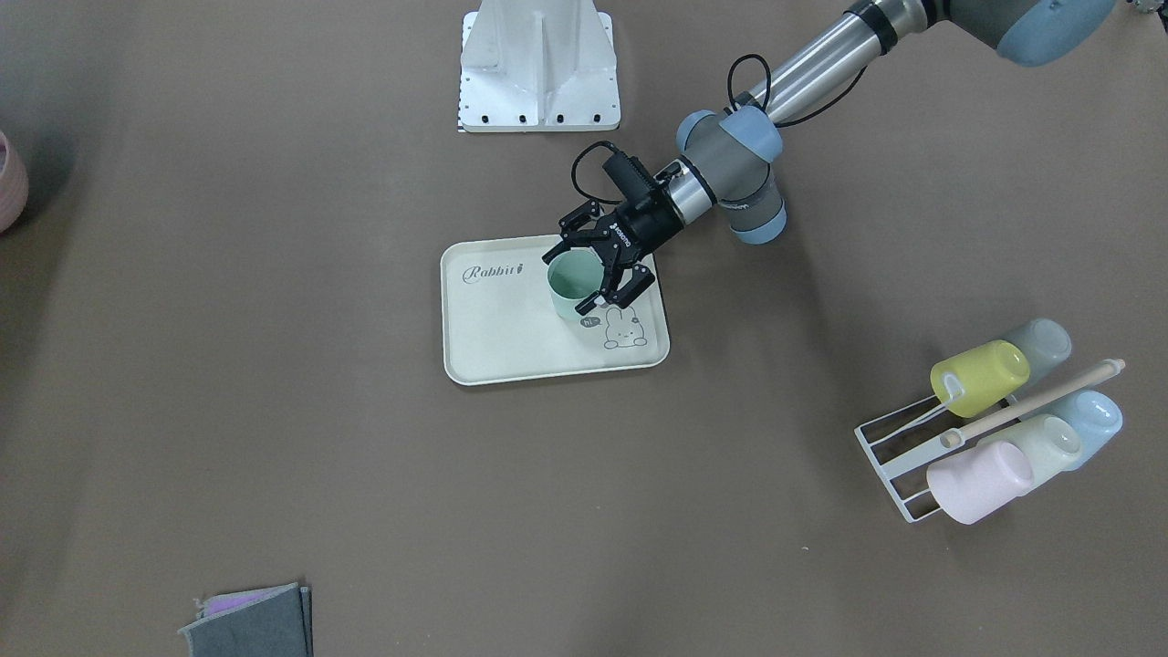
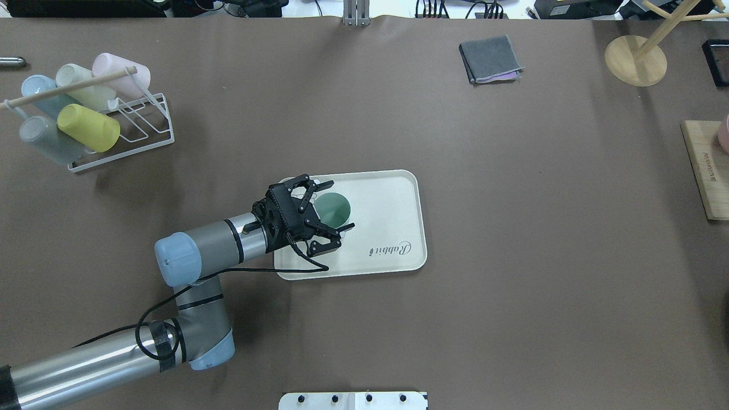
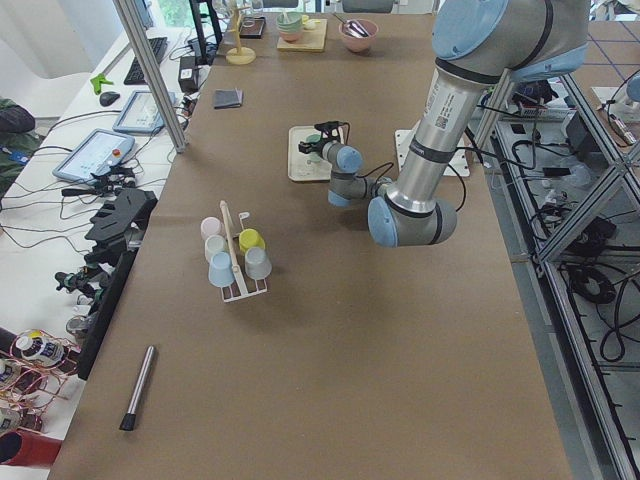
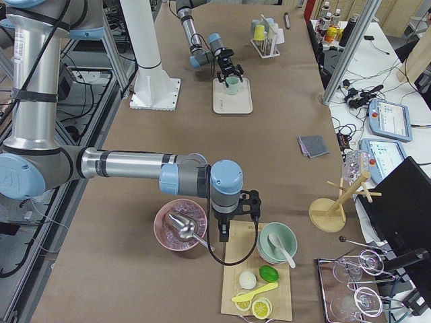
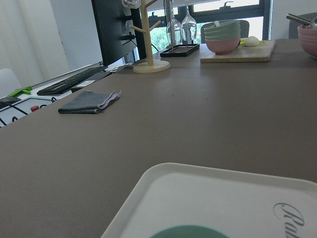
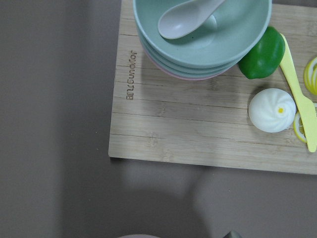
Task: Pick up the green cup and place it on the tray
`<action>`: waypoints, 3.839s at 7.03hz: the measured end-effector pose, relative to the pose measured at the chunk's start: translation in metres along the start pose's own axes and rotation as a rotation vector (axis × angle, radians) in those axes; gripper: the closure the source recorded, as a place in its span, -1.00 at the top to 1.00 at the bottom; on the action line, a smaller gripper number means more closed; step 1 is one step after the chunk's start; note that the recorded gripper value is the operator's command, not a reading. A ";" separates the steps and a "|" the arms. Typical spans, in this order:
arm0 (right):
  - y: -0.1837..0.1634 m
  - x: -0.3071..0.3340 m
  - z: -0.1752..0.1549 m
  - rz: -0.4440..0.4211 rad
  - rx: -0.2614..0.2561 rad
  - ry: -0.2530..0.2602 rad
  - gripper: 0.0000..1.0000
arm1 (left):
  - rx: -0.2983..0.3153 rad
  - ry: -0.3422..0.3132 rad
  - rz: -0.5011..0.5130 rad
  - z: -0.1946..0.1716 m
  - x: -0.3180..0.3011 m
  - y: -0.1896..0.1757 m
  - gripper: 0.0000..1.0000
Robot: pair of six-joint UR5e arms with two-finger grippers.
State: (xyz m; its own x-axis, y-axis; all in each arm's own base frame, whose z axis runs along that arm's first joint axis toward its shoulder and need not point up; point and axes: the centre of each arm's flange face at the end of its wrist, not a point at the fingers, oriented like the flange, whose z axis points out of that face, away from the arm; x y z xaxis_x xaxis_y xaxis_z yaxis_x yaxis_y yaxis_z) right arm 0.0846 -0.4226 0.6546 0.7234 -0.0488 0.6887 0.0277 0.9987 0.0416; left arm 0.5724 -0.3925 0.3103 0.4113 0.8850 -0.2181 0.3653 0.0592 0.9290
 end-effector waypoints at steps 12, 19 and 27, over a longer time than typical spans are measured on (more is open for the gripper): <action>0.000 0.004 0.004 0.006 -0.008 -0.001 1.00 | -0.767 -0.436 0.328 -0.033 -0.187 -0.097 0.97; -0.001 0.003 0.003 0.004 -0.005 -0.003 1.00 | -1.065 -0.614 0.147 -0.207 -0.349 -0.148 0.97; -0.003 0.001 0.003 -0.002 -0.004 -0.003 1.00 | -1.088 -0.419 -0.726 -0.537 -0.393 0.027 0.97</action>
State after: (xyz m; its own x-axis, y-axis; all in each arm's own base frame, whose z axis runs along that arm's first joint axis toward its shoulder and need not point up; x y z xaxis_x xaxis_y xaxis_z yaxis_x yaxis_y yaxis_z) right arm 0.0835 -0.4257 0.6573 0.7211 -0.0511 0.6909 0.0322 0.9987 0.0402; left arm -0.0284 -0.4908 0.5814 0.7006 0.3071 -0.6442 -0.1481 0.9456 0.2897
